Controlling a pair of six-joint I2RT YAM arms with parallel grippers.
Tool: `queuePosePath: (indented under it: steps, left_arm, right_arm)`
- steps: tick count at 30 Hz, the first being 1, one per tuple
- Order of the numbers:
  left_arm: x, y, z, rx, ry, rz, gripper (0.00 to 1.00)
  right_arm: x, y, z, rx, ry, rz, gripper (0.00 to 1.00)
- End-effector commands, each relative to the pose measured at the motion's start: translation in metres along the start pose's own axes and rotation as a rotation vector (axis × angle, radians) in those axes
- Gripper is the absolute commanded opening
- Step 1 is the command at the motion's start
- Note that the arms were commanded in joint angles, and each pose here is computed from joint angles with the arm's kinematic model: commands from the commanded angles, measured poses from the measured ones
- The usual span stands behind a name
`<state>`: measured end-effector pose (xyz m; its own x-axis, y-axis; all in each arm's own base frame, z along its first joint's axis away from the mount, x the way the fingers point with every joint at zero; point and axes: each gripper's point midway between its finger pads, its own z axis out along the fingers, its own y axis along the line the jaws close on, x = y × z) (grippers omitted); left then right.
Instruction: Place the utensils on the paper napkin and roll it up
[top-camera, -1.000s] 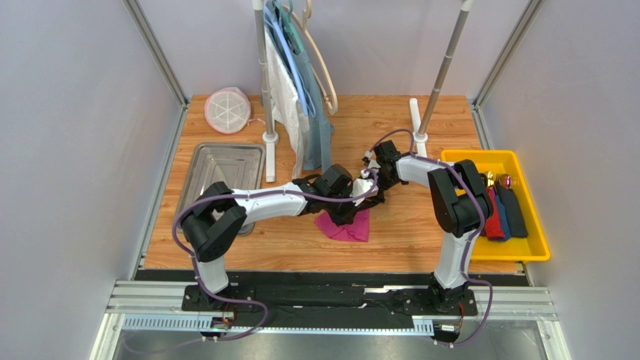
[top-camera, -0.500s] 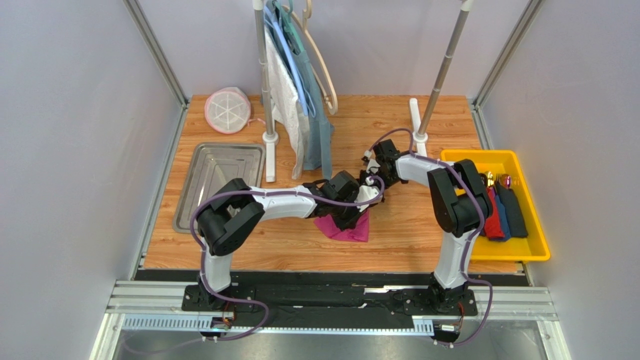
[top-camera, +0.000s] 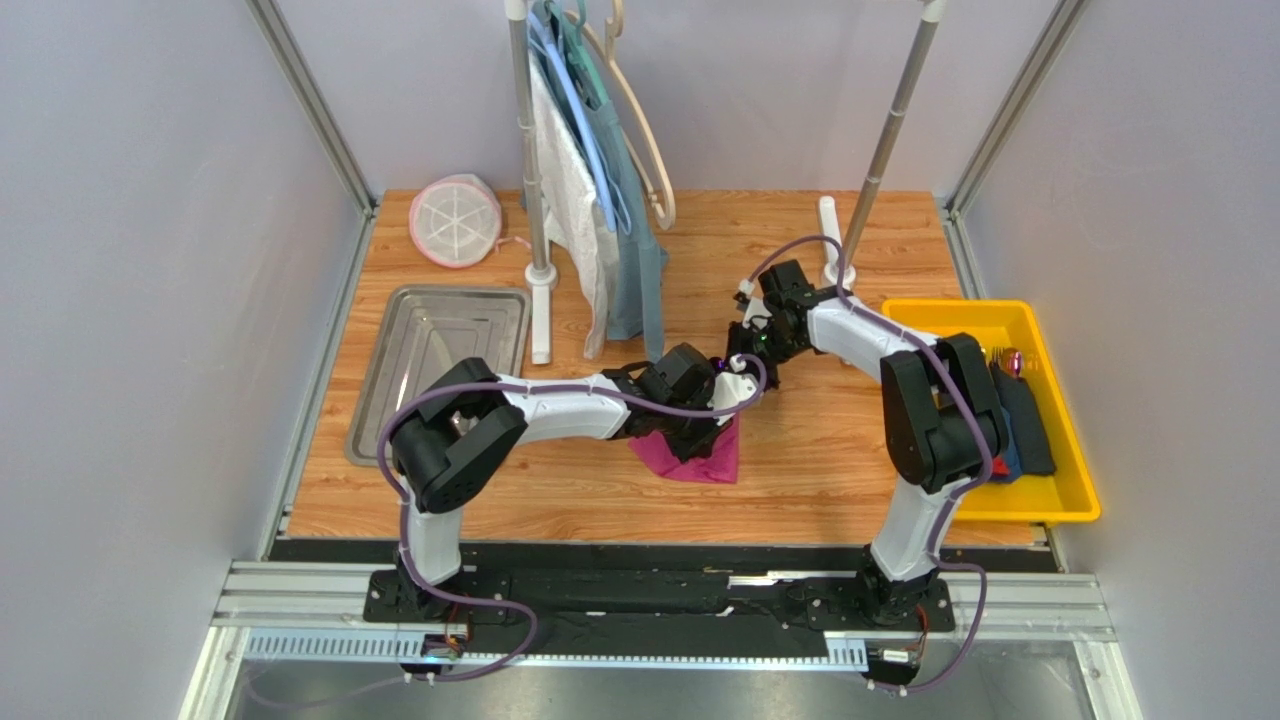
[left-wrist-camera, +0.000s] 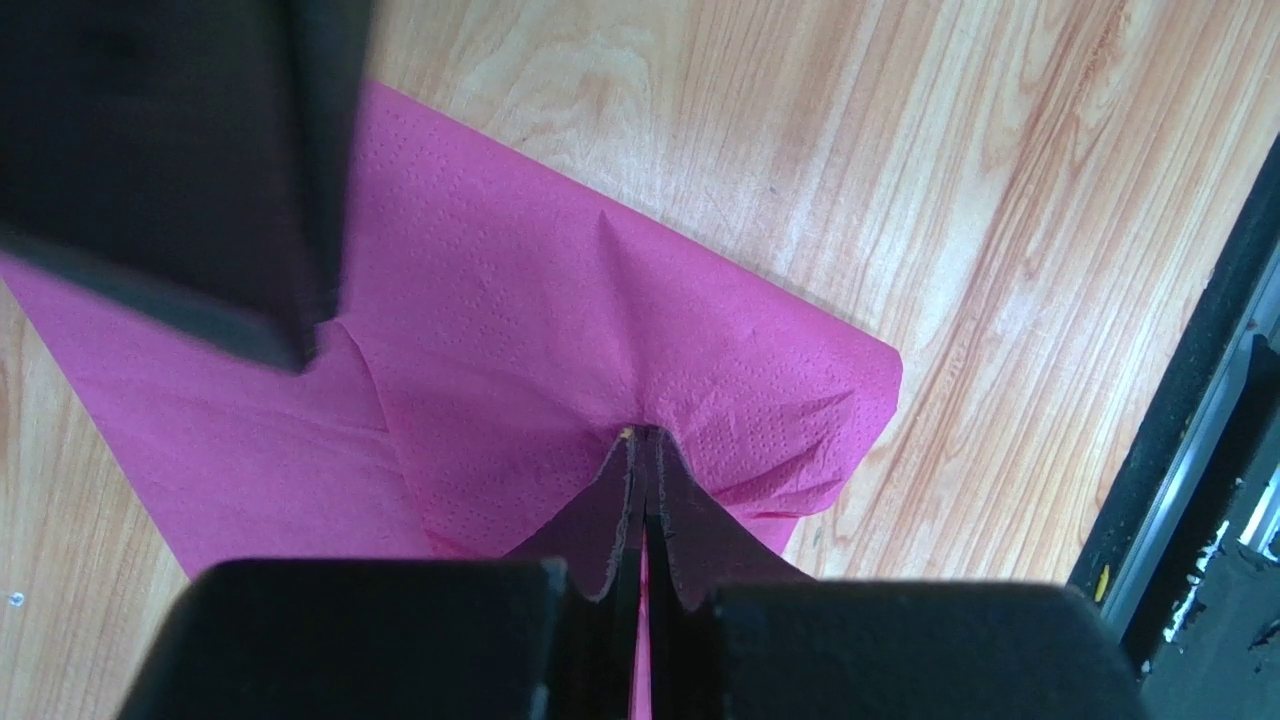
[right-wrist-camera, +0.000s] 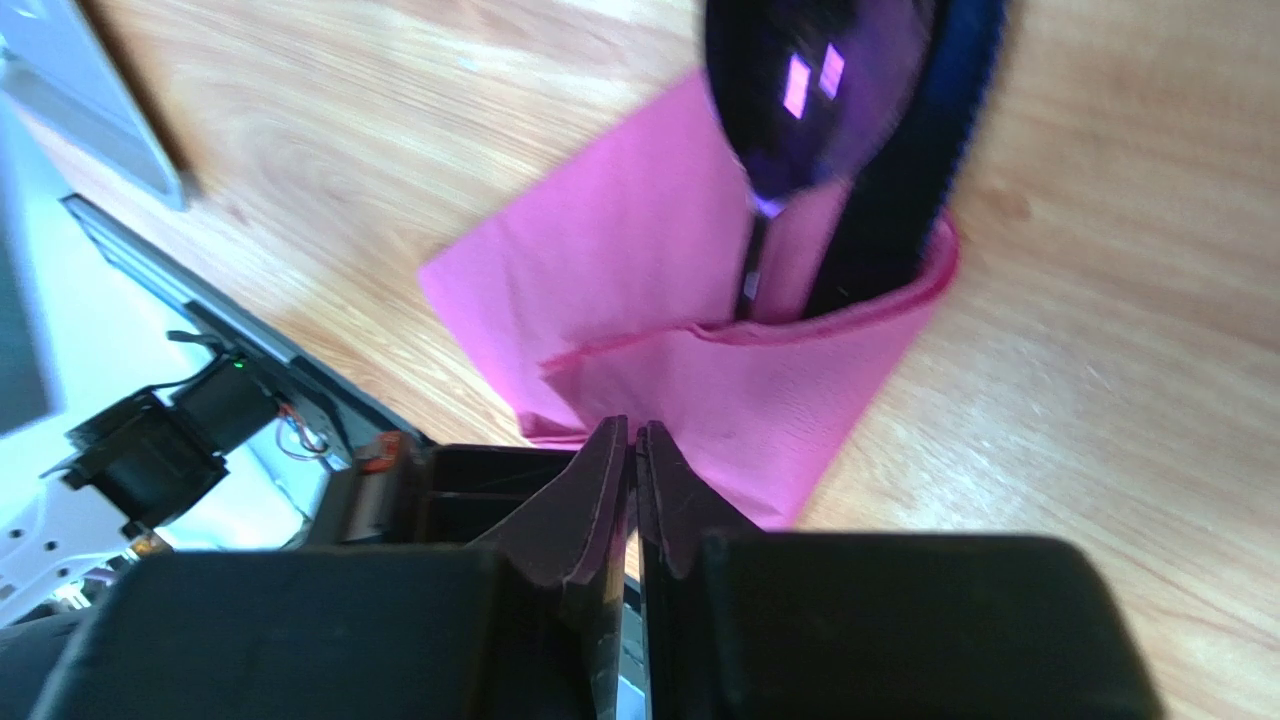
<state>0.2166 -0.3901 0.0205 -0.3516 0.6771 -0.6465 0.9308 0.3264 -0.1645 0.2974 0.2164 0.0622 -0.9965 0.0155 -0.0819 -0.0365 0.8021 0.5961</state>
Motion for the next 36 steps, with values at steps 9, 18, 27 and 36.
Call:
queuePosePath:
  steps: [9, 18, 27, 36]
  left_arm:
    - [0.034, 0.001, 0.002, -0.010, 0.108, -0.011, 0.00]
    - [0.033, 0.002, 0.000, -0.010, 0.107, 0.007, 0.00]
    - [0.033, 0.002, -0.001, -0.012, 0.101, 0.004, 0.00]
    - [0.031, 0.002, -0.002, -0.012, 0.096, 0.003, 0.00]
  right_arm:
    - [0.014, -0.034, 0.028, 0.102, 0.033, -0.003, 0.08]
    - [0.008, -0.013, 0.025, 0.019, 0.022, -0.020, 0.07]
    - [0.005, 0.002, 0.018, -0.029, 0.009, -0.015, 0.06]
    - [0.006, -0.010, 0.039, -0.001, 0.024, -0.010, 0.05]
